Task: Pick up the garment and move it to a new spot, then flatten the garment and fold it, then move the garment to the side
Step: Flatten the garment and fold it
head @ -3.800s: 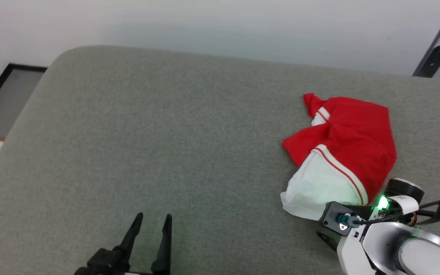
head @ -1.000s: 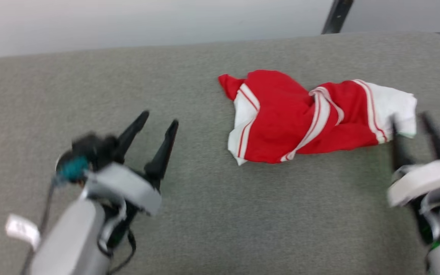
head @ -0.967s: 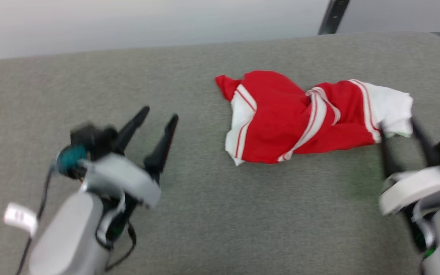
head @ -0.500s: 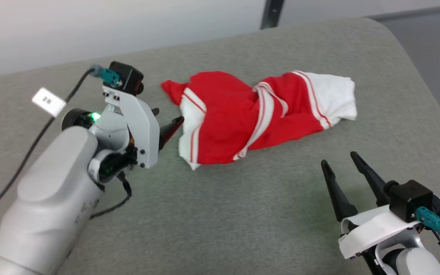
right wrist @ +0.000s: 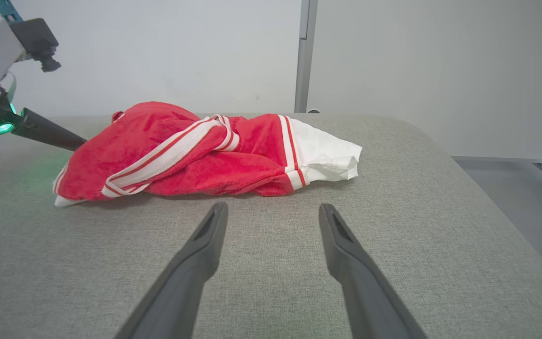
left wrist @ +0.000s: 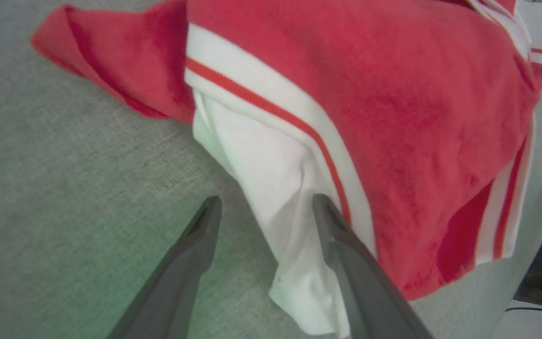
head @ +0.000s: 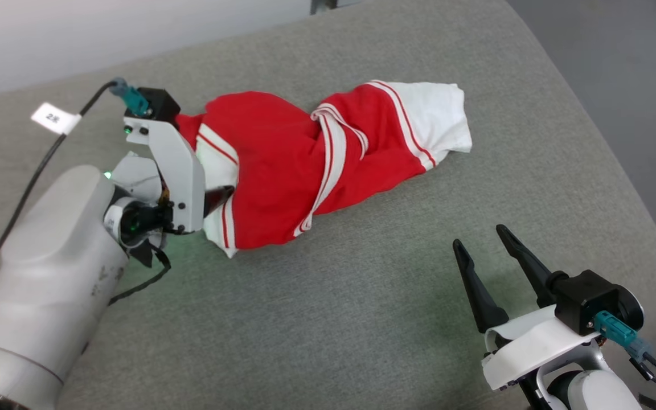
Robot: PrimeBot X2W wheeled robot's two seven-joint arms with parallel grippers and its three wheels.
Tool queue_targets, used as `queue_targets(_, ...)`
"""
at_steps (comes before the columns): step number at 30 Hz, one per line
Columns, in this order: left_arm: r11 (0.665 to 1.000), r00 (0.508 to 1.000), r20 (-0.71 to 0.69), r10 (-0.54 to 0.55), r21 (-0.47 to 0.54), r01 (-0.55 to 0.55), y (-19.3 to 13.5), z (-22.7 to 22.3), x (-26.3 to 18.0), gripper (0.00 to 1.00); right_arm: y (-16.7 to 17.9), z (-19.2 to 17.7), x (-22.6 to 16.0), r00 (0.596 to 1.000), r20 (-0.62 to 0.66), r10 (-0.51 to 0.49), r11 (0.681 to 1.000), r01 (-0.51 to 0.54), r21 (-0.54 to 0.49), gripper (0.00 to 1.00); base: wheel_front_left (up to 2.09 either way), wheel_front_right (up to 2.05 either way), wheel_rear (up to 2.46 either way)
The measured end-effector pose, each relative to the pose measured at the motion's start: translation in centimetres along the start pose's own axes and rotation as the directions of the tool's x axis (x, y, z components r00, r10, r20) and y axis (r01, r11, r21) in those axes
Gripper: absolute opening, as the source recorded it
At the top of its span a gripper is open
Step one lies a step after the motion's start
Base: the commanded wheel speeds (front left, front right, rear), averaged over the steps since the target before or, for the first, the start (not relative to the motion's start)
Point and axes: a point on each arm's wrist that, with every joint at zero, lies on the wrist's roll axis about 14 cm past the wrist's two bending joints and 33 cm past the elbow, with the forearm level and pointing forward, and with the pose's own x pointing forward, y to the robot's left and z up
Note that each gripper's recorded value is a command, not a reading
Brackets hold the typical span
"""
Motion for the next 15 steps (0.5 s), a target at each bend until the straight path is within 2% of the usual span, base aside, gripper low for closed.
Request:
queue_targets(5, 1.000, 1.000, -0.001, -0.003, 0.015, 0.003, 0.0, 0.0, 1.1, 1.00, -0.2, -0.5, 0.0, 1.000, -0.015, -0.009, 1.000, 0.009, -0.002, 1.00, 0.00, 0.00, 0.00)
queue_targets(7, 1.000, 0.999, 0.038, 0.002, -0.006, -0.002, 0.4, 0.8, 1.0, 0.66, 0.0, -0.5, 0.2, 1.000, -0.014, -0.004, 1.000, 0.004, -0.001, 1.00, 0.00, 0.00, 0.00)
queue_targets(8, 1.000, 0.999, 0.046, 0.001, -0.021, 0.000, 0.5, 0.9, 0.9, 0.60, 0.1, -0.4, 0.3, 1.000, -0.011, -0.001, 1.000, 0.001, -0.001, 1.00, 0.00, 0.00, 0.00)
queue_targets(10, 1.000, 0.999, 0.034, -0.002, -0.018, 0.003, 0.3, 0.6, 1.0, 0.22, 0.3, -0.3, 0.4, 1.000, -0.009, 0.007, 1.000, -0.007, -0.002, 1.00, 0.00, 0.00, 0.00)
queue_targets(11, 1.000, 1.000, 0.025, -0.010, -0.021, 0.011, 0.0, 0.4, 1.0, 0.22, 0.4, -0.3, 0.5, 1.000, -0.009, 0.011, 1.000, -0.011, -0.002, 1.00, 0.00, 0.00, 0.00)
queue_targets(12, 1.000, 1.000, 0.023, -0.016, -0.023, 0.017, -0.2, 0.2, 1.1, 0.05, 0.5, -0.4, 0.5, 1.000, -0.010, 0.016, 1.000, -0.016, -0.002, 1.00, 0.00, 0.00, 0.00)
queue_targets(13, 0.999, 0.999, 0.027, -0.028, -0.036, 0.029, -0.5, 0.3, 1.0, 0.00, 0.6, -0.3, 0.6, 1.000, -0.009, 0.018, 1.000, -0.018, -0.002, 1.00, 0.00, 0.00, 0.00)
queue_targets(15, 0.996, 0.998, 0.025, -0.051, -0.065, 0.053, -1.0, 0.1, 0.9, 0.00, 0.6, -0.3, 0.7, 1.000, -0.011, 0.022, 1.000, -0.022, -0.003, 1.00, 0.00, 0.00, 0.00)
